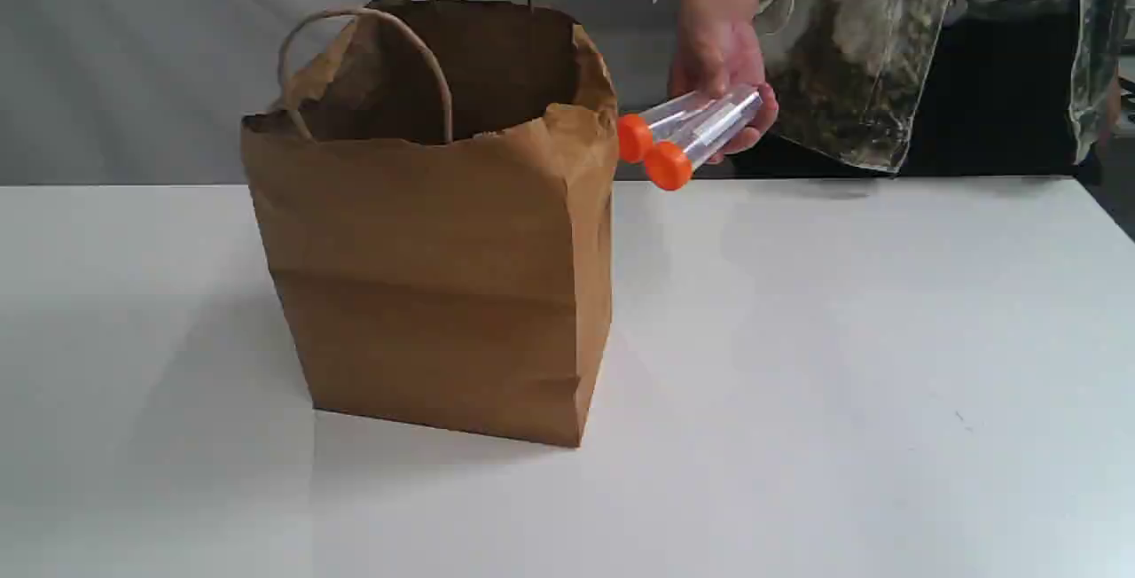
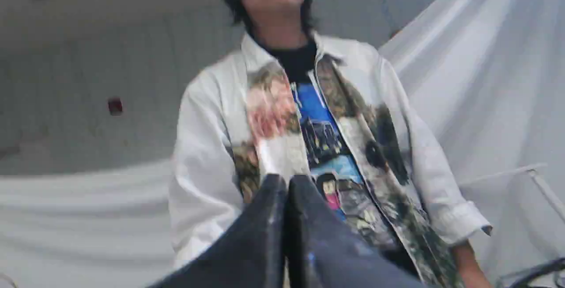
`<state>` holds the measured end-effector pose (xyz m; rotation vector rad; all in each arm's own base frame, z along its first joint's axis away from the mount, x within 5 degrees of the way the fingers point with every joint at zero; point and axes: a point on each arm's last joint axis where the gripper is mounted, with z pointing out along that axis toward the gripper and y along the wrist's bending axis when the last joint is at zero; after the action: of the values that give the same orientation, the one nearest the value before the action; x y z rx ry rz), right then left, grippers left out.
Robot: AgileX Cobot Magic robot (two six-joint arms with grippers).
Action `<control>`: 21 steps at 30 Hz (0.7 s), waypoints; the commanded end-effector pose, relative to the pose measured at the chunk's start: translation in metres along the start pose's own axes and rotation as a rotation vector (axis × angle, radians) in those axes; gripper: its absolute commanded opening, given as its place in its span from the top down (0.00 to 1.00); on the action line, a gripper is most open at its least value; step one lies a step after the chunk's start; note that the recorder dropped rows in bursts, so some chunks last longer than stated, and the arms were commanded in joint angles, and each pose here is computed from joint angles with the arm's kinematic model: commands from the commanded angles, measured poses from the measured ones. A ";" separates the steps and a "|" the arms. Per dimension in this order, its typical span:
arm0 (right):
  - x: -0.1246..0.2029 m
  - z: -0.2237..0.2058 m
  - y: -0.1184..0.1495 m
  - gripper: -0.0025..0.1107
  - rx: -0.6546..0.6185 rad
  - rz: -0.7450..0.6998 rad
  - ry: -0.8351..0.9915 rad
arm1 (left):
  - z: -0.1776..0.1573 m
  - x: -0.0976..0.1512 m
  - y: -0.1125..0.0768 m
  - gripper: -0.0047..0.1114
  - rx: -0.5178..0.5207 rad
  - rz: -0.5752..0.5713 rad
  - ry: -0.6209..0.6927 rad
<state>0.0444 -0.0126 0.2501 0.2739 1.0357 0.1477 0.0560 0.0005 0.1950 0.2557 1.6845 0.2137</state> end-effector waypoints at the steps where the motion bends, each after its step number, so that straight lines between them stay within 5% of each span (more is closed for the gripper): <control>1: -0.008 -0.001 -0.001 0.98 0.003 0.117 -0.093 | 0.000 0.001 -0.001 0.96 0.005 -0.011 -0.007; 21: -0.001 -0.001 -0.001 0.98 0.006 0.159 -0.015 | 0.000 0.001 -0.001 0.96 0.005 -0.011 -0.007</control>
<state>0.0431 -0.0135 0.2520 0.3501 0.9894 0.2724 0.0560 0.0005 0.1950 0.2557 1.6845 0.2137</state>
